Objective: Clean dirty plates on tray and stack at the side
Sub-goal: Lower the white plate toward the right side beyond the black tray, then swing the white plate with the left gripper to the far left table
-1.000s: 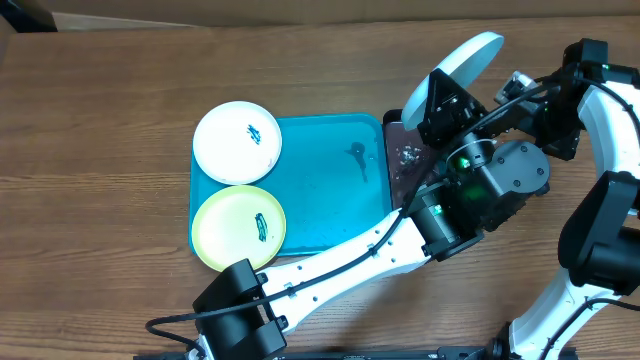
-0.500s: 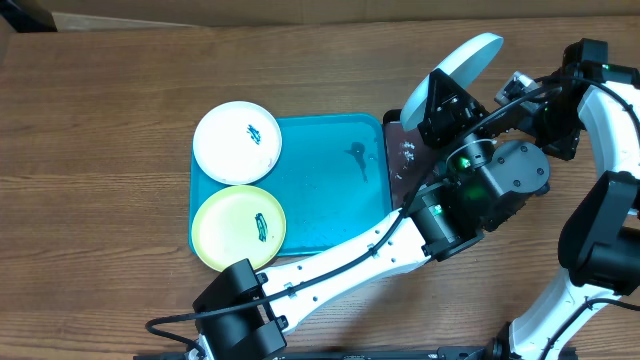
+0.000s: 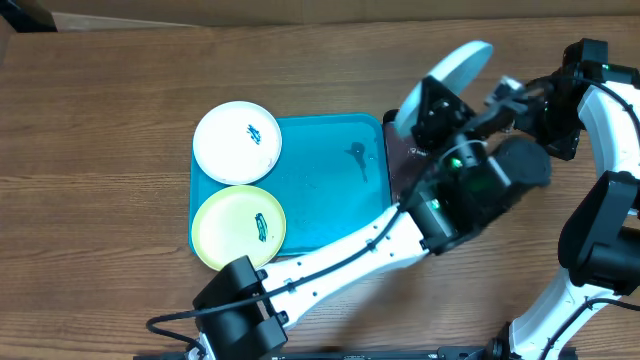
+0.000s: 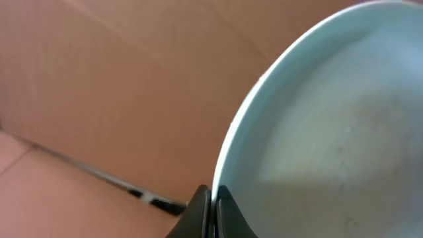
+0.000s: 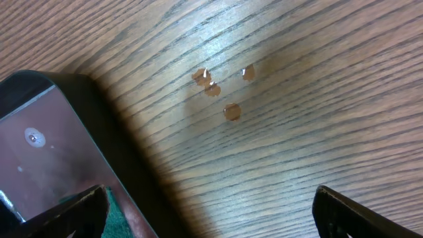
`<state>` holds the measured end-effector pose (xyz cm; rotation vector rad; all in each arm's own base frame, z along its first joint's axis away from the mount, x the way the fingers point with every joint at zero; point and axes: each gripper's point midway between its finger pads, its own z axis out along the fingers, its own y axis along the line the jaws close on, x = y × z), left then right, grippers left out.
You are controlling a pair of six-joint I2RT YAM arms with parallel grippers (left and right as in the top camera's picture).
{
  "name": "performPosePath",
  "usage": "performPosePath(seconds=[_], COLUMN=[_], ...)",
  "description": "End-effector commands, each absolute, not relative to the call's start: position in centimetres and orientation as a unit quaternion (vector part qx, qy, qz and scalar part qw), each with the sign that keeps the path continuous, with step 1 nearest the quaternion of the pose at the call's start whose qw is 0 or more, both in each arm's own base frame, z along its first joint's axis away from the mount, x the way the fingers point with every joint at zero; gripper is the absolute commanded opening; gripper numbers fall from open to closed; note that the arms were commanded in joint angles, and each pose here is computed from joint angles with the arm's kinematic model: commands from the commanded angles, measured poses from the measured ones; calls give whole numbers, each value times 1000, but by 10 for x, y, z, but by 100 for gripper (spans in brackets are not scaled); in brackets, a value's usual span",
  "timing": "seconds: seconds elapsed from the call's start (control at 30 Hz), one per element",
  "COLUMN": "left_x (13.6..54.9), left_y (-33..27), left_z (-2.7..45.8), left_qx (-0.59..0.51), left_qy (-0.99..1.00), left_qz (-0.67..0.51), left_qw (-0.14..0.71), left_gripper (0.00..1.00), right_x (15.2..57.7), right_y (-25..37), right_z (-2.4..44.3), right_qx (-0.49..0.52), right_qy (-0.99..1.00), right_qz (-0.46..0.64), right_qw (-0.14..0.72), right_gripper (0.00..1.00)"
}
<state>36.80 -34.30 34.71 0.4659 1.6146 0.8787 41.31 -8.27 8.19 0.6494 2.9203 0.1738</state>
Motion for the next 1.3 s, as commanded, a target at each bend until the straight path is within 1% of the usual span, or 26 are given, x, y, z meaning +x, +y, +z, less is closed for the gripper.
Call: performPosePath(seconds=[0.0, 0.07, 0.13, 0.2, 0.33, 0.4, 0.43, 0.5, 0.57, 0.63, 0.7, 0.77, 0.9, 0.93, 0.97, 1.1, 1.13, 1.2, 1.27], left_x=[377, 381, 383, 386, 401, 407, 413, 419, 427, 437, 448, 460, 470, 465, 459, 430, 413, 390, 375], left_y=[-334, -344, -354, -354, -340, -337, -329, -316, -293, -258, -216, -161, -49, 9, 43, 140, 176, 214, 239], left_z=[332, 306, 272, 248, 220, 209, 202, 199, 203, 210, 215, 213, 195, 185, 178, 159, 153, 149, 147], left_qx=[139, 184, 239, 256, 224, 225, 217, 195, 160, 110, 59, -3, -132, -197, -234, -334, -378, -439, -477], left_qy=[719, 742, 774, 805, 861, 888, 907, 918, 916, 909, 903, 904, 916, 918, 920, 915, 906, 884, 866], left_qz=[319, 277, 219, 170, 74, -2, -86, -180, -276, -347, -385, -389, -335, -291, -258, -142, -88, -29, 6], left_qw=[601, 582, 544, 508, 450, 402, 350, 295, 244, 204, 183, 178, 180, 181, 181, 178, 169, 157, 153], left_gripper=[4, 4, 4, 4, 4, 4, 5, 4, 4, 4, 4, 4, 4, 4, 4, 4, 4, 4, 4], right_x=[420, 420, 420, 420, 420, 420, 420, 420, 420, 420, 420, 420, 420, 420, 420, 420, 420, 420, 420], right_y=[-84, -84, -84, -84, -84, -84, -84, -84, -84, -84, -84, -84, -84, -84, -84, -84, -84, -84, -84], right_z=[100, 100, 100, 100, 100, 100, 100, 100, 100, 100, 100, 100, 100, 100, 100, 100, 100, 100, 100], right_qx=[214, 214, 214, 214, 214, 214, 214, 214, 214, 214, 214, 214, 214, 214, 214, 214, 214, 214, 214], right_qy=[970, 970, 970, 970, 970, 970, 970, 970, 970, 970, 970, 970, 970, 970, 970, 970, 970, 970, 970], right_qz=[55, 55, 55, 55, 55, 55, 55, 55, 55, 55, 55, 55, 55, 55, 55, 55, 55, 55, 55], right_qw=[100, 100, 100, 100, 100, 100, 100, 100, 100, 100, 100, 100, 100, 100, 100, 100, 100, 100, 100], right_gripper=[100, 100, 100, 100, 100, 100, 100, 100, 100, 100, 100, 100, 100, 100, 100, 100, 100, 100, 100])
